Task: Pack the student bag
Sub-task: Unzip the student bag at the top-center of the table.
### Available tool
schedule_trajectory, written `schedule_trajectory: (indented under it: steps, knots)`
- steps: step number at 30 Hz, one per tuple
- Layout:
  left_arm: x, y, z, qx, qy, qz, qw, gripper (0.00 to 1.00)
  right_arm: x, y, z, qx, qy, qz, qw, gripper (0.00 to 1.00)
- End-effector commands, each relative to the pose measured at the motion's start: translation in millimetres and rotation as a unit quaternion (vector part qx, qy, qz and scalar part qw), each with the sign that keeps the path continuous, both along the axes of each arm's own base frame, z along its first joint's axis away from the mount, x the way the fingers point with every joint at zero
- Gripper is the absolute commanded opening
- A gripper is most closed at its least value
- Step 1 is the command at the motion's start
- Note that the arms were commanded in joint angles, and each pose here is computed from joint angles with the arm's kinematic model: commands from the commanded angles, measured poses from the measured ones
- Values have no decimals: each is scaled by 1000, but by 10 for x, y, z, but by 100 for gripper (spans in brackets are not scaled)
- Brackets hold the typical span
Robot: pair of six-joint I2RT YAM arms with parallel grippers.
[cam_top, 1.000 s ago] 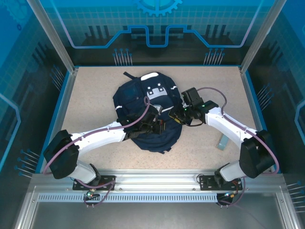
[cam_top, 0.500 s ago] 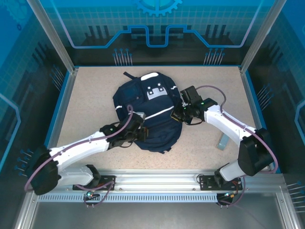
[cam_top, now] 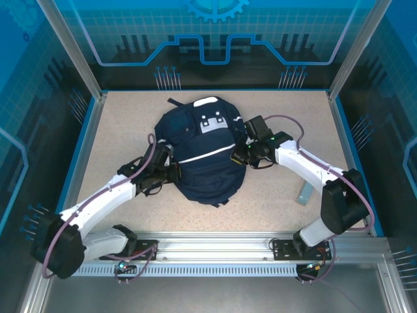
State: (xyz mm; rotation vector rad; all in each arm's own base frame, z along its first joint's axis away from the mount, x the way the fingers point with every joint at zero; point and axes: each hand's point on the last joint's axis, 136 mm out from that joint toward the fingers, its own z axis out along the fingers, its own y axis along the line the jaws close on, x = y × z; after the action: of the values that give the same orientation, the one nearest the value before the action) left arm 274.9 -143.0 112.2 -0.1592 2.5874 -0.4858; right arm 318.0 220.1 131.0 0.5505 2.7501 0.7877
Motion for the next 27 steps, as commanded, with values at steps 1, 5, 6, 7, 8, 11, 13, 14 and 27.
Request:
schedule_trajectory:
  steps: [1,5,6,7,8,11,13,14,27]
  knots:
    - [244,251,-9,36,5,24,999,0,64,-197,-58,-48,-5,-6,999,7]
    - [460,273,-47,60,24,16,998,0,60,-178,-99,-55,2,7,998,7]
    - [503,267,-45,67,24,7,997,0,55,-178,-113,-59,3,9,998,7]
    - [536,266,-49,75,25,-4,997,0,52,-193,-138,-65,6,10,998,7]
    - [551,256,-55,81,27,-18,996,0,48,-210,-155,-71,8,10,997,6]
    - [552,306,-92,118,35,-53,991,0,53,-309,-210,-98,13,1,995,5]
    - [524,385,-129,143,39,-59,987,0,64,-376,-216,-117,10,-6,993,4]
    - [514,433,-138,156,40,-56,985,0,70,-406,-213,-124,9,-10,992,4]
    - [882,249,179,96,-64,-40,993,19,142,-45,-35,-55,-24,56,997,20]
